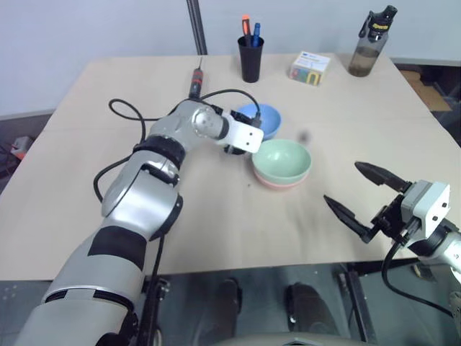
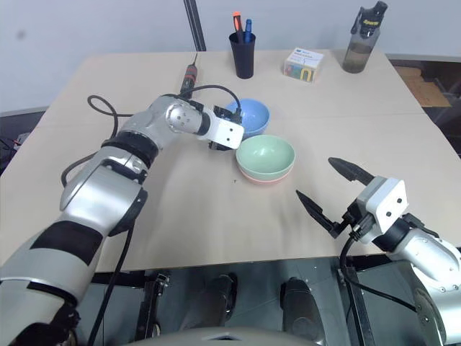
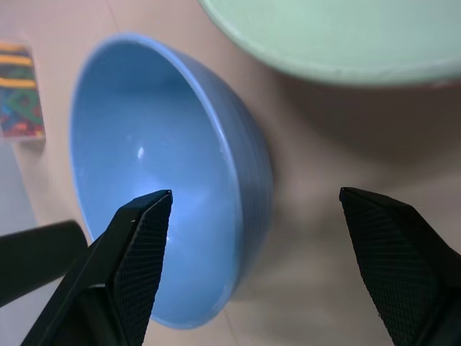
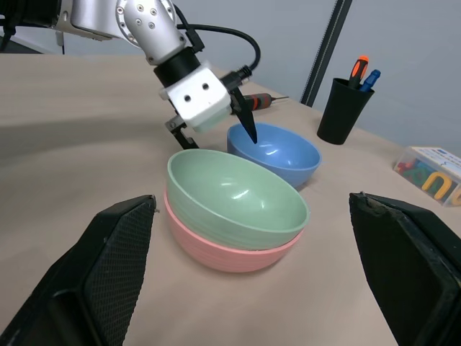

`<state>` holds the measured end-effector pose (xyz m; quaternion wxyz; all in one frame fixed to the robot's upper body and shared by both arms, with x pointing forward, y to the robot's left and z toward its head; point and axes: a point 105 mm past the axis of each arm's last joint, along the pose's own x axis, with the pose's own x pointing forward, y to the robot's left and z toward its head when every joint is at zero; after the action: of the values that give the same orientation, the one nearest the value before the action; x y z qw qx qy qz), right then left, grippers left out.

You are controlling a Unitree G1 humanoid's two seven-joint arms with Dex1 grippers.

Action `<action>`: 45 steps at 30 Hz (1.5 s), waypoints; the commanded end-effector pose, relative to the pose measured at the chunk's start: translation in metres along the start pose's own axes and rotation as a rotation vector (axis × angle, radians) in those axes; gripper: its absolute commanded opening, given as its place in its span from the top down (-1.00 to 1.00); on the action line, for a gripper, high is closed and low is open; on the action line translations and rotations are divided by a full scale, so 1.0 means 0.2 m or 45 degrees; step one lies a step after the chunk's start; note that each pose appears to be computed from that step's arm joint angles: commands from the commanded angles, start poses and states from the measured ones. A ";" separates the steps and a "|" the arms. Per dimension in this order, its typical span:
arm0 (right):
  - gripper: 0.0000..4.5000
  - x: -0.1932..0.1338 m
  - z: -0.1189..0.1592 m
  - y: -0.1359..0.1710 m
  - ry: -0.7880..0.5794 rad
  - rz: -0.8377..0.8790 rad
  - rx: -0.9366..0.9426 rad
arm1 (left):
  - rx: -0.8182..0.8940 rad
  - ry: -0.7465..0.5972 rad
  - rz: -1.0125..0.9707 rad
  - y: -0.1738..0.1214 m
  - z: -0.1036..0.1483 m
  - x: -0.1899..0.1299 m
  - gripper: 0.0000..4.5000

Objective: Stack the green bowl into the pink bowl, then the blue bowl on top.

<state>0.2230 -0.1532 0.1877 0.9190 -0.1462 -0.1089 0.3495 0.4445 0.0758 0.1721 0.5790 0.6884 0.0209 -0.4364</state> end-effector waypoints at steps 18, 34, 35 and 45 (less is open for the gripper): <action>-1.00 -0.04 0.07 0.00 -0.045 -0.025 -0.069 | -0.116 -0.471 0.136 0.19 0.17 -0.22 0.99; -1.00 -0.24 0.09 -0.04 0.055 -0.096 -0.159 | -0.098 -0.932 -0.238 0.02 0.35 -0.41 0.41; -1.00 -0.23 0.09 -0.03 0.052 -0.090 -0.158 | -0.105 -0.950 -0.228 0.02 0.36 -0.42 0.23; -1.00 -0.14 0.00 -0.03 0.133 0.032 0.005 | -0.620 -1.108 0.111 0.07 0.26 -0.58 -0.27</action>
<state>0.2052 -0.1769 0.1858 0.9197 -0.1722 -0.0612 0.3476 0.3534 0.0779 0.2372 0.6711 0.3145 -0.1263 -0.6593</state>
